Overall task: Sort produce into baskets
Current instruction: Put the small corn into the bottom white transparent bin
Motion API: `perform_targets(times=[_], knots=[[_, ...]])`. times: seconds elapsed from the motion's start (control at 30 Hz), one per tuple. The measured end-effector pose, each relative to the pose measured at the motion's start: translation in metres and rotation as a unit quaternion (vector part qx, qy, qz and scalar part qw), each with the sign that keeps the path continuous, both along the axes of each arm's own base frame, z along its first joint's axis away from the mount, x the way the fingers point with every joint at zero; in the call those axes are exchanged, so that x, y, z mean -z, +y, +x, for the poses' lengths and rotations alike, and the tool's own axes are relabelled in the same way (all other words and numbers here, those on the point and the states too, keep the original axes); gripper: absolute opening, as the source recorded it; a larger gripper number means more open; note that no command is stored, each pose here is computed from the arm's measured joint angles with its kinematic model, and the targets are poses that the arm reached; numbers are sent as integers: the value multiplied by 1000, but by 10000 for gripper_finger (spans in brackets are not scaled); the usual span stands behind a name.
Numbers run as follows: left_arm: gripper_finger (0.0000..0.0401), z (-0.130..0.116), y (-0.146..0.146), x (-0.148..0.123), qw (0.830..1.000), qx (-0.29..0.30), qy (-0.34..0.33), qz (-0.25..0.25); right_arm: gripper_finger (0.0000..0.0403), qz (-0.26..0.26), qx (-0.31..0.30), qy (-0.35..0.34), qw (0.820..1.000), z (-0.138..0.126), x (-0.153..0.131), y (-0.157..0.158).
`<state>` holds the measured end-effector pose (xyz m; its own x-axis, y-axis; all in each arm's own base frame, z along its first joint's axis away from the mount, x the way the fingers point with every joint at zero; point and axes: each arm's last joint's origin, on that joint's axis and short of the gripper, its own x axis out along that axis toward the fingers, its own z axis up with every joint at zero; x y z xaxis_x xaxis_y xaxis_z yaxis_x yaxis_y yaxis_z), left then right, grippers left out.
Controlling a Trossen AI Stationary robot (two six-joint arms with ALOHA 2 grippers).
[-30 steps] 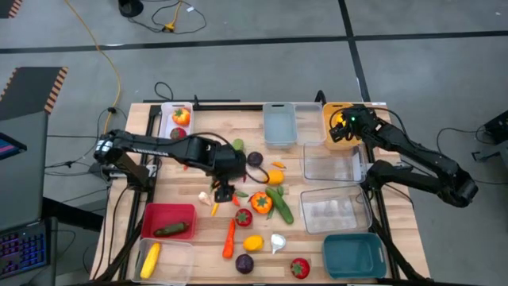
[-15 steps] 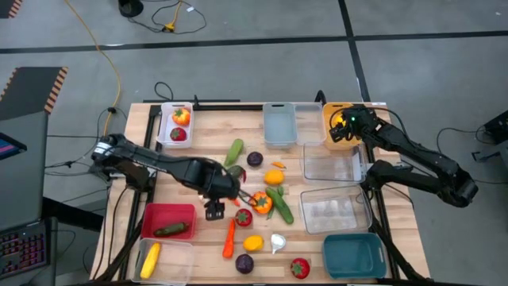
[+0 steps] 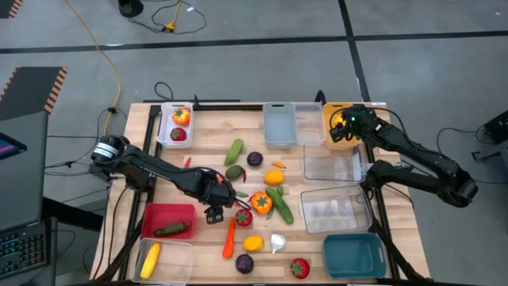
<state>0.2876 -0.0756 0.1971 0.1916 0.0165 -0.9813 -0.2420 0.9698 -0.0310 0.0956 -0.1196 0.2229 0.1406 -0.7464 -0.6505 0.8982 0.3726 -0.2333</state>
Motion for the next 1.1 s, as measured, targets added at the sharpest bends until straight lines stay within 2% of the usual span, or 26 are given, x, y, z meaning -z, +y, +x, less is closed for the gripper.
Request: perform_targets(times=[0.17,0.33,0.87,1.1], knots=[[257,-9,2,21,1000,-14,8,1,261,0,0,0,1000,0,0,0],[231,-11,3,36,1000,-20,-15,-12,261,0,0,0,1000,0,0,0],[174,-18,6,51,999,-45,-24,0,261,0,0,0,1000,0,0,0],[119,-17,6,57,999,-48,-14,2,261,0,0,0,1000,0,0,0]])
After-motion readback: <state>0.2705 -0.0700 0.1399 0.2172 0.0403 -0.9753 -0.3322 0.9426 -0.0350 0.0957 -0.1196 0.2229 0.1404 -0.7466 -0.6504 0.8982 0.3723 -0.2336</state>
